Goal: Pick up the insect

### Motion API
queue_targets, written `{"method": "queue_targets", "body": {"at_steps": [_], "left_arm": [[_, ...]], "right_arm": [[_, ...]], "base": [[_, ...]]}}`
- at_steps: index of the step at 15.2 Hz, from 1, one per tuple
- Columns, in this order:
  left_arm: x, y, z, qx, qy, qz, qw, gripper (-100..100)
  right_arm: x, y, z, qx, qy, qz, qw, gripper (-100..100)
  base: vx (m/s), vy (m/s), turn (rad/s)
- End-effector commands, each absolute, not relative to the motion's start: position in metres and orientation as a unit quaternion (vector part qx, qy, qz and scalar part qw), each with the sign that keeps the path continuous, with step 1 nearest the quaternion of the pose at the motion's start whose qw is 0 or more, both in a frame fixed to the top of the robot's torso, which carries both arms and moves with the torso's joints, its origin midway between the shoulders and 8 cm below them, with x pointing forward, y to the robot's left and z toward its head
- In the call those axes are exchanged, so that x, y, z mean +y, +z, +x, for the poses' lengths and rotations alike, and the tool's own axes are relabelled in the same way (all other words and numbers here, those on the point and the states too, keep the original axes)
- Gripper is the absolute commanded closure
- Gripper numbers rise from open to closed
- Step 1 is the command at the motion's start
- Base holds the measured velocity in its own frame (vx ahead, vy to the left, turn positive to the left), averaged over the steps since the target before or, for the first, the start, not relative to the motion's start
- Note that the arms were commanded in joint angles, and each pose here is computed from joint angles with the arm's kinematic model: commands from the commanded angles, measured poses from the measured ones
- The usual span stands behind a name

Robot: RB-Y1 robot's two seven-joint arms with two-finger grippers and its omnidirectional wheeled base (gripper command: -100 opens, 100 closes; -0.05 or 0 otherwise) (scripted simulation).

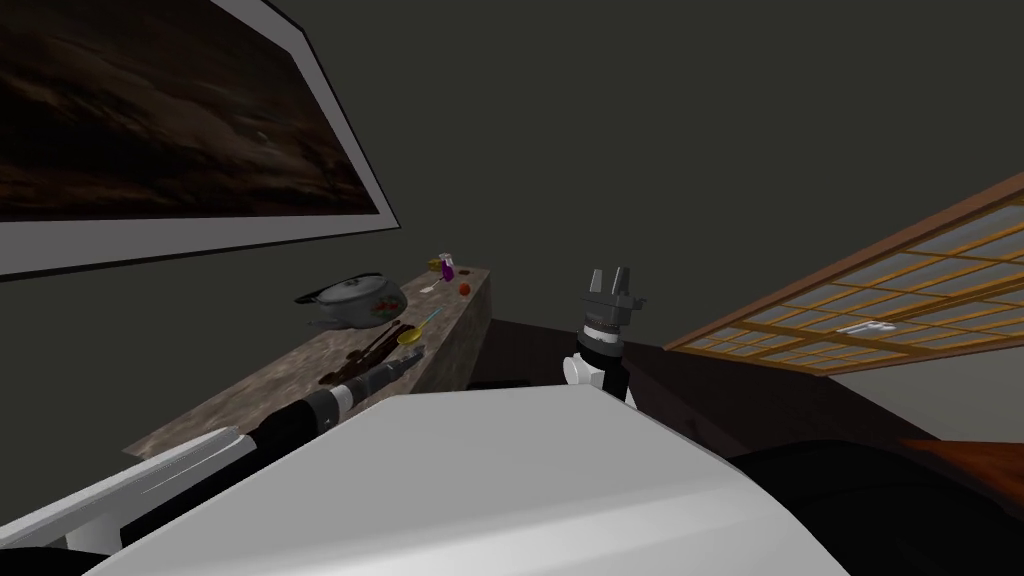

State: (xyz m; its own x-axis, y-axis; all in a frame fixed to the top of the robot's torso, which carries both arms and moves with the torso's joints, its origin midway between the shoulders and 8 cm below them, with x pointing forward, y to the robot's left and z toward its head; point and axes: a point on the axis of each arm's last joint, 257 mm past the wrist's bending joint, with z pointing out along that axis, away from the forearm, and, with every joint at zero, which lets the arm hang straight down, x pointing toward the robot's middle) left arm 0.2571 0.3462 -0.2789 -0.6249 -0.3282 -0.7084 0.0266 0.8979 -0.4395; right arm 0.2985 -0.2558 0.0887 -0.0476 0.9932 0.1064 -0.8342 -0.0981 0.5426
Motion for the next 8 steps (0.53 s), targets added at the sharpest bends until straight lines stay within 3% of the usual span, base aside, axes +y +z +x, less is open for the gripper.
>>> {"method": "queue_targets", "body": {"at_steps": [1, 8], "left_arm": [[0.356, -0.29, 0.245, 0.894, -0.182, -0.069, 0.404, -100], [0.379, -0.308, 0.222, 0.923, -0.131, -0.027, 0.36, -100]], "right_arm": [[-0.256, 0.089, 0.299, 0.17, 0.703, 0.233, 0.65, 0], [-0.256, 0.089, 0.299, 0.17, 0.703, 0.233, 0.65, 0]], "base": [[0.069, -0.004, 0.005], [0.063, -0.006, 0.003]]}}
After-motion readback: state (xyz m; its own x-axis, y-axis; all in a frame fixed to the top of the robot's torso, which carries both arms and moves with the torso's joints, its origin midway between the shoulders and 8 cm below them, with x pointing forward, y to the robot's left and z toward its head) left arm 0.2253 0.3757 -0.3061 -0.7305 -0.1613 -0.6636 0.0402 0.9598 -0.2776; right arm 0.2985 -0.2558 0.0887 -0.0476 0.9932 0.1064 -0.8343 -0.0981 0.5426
